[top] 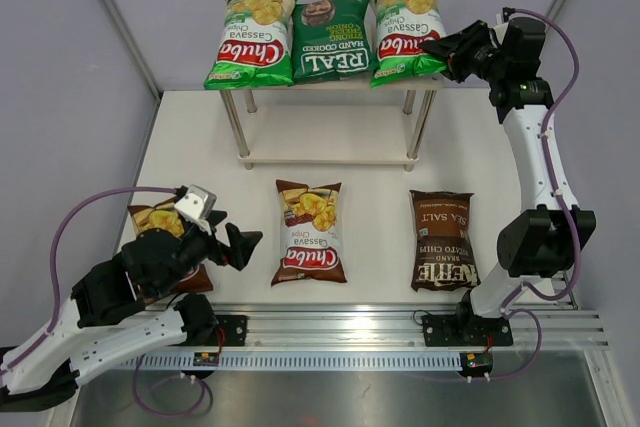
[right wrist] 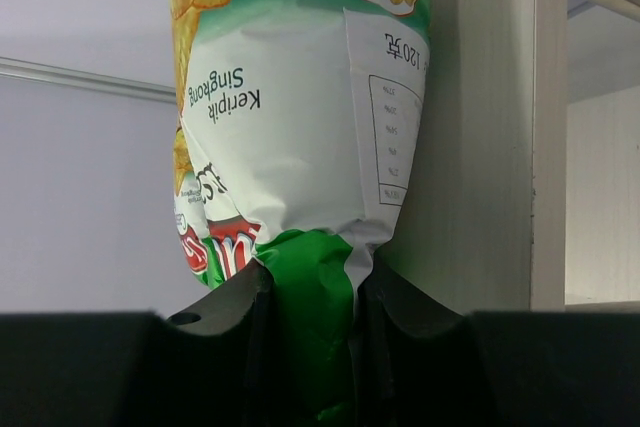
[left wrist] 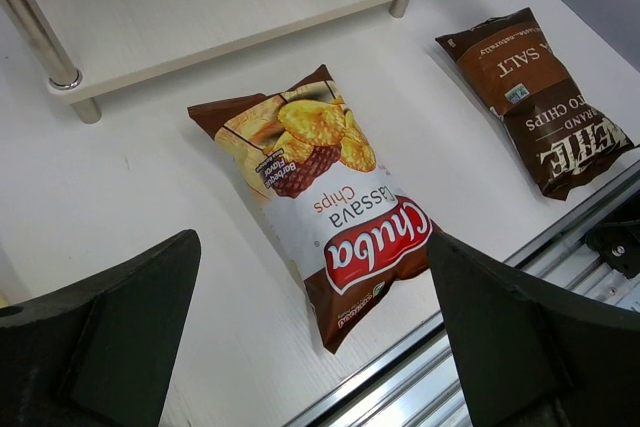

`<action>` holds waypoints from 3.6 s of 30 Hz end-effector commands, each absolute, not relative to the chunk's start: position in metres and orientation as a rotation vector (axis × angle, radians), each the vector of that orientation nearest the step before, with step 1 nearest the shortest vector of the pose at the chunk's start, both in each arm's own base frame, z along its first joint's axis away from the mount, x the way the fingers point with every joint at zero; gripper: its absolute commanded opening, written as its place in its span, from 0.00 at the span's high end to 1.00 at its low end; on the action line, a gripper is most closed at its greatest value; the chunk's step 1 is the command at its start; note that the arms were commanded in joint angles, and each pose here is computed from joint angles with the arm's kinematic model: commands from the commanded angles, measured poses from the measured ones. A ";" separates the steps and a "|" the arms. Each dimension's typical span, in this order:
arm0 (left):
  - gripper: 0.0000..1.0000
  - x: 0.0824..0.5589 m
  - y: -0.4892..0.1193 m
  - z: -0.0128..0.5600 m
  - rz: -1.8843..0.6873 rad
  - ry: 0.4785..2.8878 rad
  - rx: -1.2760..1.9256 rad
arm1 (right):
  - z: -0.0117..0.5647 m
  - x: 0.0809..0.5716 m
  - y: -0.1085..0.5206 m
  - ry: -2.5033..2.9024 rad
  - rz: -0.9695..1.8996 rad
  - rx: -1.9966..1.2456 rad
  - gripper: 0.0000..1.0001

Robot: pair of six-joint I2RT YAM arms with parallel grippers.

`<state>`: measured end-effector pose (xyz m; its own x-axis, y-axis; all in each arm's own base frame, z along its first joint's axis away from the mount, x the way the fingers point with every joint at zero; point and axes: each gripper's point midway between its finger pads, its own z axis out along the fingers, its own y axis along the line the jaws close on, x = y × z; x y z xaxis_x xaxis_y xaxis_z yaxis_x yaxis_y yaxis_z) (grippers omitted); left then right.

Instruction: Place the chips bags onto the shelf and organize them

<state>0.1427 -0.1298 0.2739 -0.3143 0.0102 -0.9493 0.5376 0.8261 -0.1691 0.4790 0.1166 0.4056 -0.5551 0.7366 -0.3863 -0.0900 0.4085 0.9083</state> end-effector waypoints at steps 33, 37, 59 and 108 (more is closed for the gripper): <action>0.01 0.146 -0.117 0.285 -0.569 1.775 0.310 | 0.426 0.451 0.090 1.853 0.820 0.528 0.20; 0.01 0.152 -0.108 0.284 -0.518 1.791 0.251 | 0.430 0.439 0.084 1.847 0.780 0.489 0.18; 0.01 0.177 -0.189 0.191 -0.664 2.064 0.074 | 0.361 0.186 0.165 1.741 1.426 -0.056 0.00; 0.78 0.211 -0.180 0.179 -1.215 1.693 -0.419 | 0.220 0.169 0.175 1.849 1.626 0.190 0.06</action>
<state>0.2031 -0.1835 0.1327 -0.5319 -0.6418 -0.5525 0.2252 0.5217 -0.8229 0.1561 0.1724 0.2068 -0.8125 0.4696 -0.3454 -0.2575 0.2425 0.9354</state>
